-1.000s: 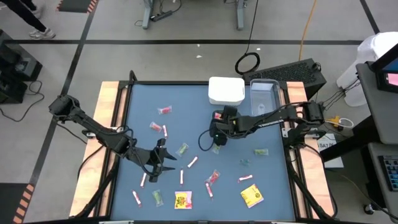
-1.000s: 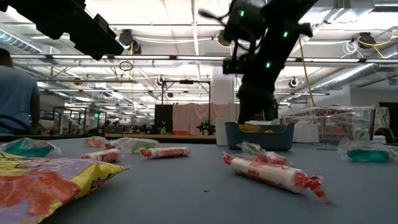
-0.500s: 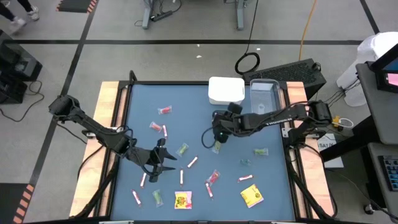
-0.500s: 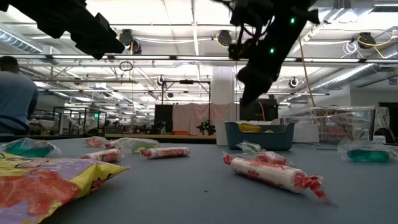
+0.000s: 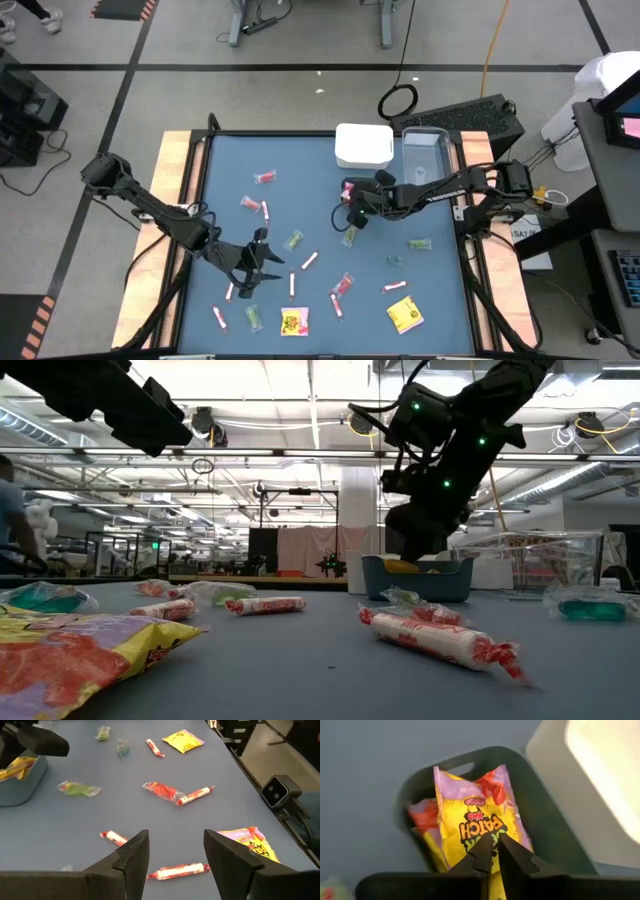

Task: Sort candy
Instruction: Put the top center yellow candy into the green bin, then put the left yellow candy into the green bin

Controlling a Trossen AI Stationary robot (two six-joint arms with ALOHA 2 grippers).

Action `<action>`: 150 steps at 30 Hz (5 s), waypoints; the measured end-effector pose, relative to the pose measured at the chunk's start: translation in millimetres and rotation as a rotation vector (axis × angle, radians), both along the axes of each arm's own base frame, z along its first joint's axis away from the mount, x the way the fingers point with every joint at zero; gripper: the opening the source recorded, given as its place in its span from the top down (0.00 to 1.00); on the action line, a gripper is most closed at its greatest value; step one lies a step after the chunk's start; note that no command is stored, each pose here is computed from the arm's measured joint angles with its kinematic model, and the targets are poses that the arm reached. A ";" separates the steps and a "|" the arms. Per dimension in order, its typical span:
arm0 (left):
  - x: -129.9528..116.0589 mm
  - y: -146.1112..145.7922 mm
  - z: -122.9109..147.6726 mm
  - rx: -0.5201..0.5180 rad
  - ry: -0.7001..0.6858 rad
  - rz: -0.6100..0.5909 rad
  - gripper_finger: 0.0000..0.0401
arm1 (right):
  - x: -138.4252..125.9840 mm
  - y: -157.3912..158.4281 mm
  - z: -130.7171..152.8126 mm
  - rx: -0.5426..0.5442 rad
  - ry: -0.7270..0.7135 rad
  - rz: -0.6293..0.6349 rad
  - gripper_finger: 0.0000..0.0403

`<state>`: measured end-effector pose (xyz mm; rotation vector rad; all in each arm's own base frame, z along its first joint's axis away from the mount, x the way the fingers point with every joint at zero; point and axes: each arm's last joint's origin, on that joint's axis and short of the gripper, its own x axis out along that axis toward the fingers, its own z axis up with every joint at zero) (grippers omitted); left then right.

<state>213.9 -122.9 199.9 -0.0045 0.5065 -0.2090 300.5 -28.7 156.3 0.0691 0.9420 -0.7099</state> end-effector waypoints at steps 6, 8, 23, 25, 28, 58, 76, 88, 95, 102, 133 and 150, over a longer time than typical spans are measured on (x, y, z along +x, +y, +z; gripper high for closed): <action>7.7 -7.1 -3.5 -0.021 -0.040 -0.056 0.52 | -0.6 -5.1 -2.7 0.041 -0.001 -0.023 1.00; 9.7 -8.9 -4.2 -0.034 -0.050 -0.067 0.52 | 0.1 -5.1 -1.8 0.041 -0.011 -0.023 0.99; -3.2 -37.0 -13.1 -0.103 0.000 -0.152 0.52 | -23.5 67.3 71.4 0.111 -0.345 0.120 0.98; -5.5 -46.2 -16.0 -0.109 -0.013 -0.179 0.52 | -27.3 92.1 77.4 0.107 -0.406 0.175 0.98; -7.4 -58.7 -23.4 -0.112 -0.024 -0.211 0.52 | -34.1 129.9 81.2 0.100 -0.489 0.247 0.98; 26.5 -103.3 -96.6 0.155 0.092 -0.149 0.52 | 34.9 281.9 4.8 0.087 -0.530 0.675 0.98; 47.4 -74.3 -80.8 0.299 0.004 0.016 0.52 | 36.3 265.7 -5.9 0.004 -0.336 0.672 0.82; 38.5 -89.2 -90.2 0.248 0.050 -0.142 0.52 | 53.9 258.1 -40.1 0.097 -0.288 0.701 0.58; 47.7 -76.1 -94.9 0.247 0.091 -0.130 0.52 | 67.7 255.3 -53.9 0.093 -0.260 0.707 0.52; 54.6 -65.1 -96.6 0.233 0.125 -0.121 0.52 | 71.2 249.6 -54.3 0.117 -0.256 0.698 0.52; 20.1 -97.2 -49.3 0.478 -0.133 -0.073 0.45 | 70.6 248.1 2.6 0.272 -0.475 0.579 0.98; 22.2 -93.6 -50.5 0.660 -0.158 -0.037 0.63 | 75.8 245.5 13.4 0.307 -0.567 0.557 0.97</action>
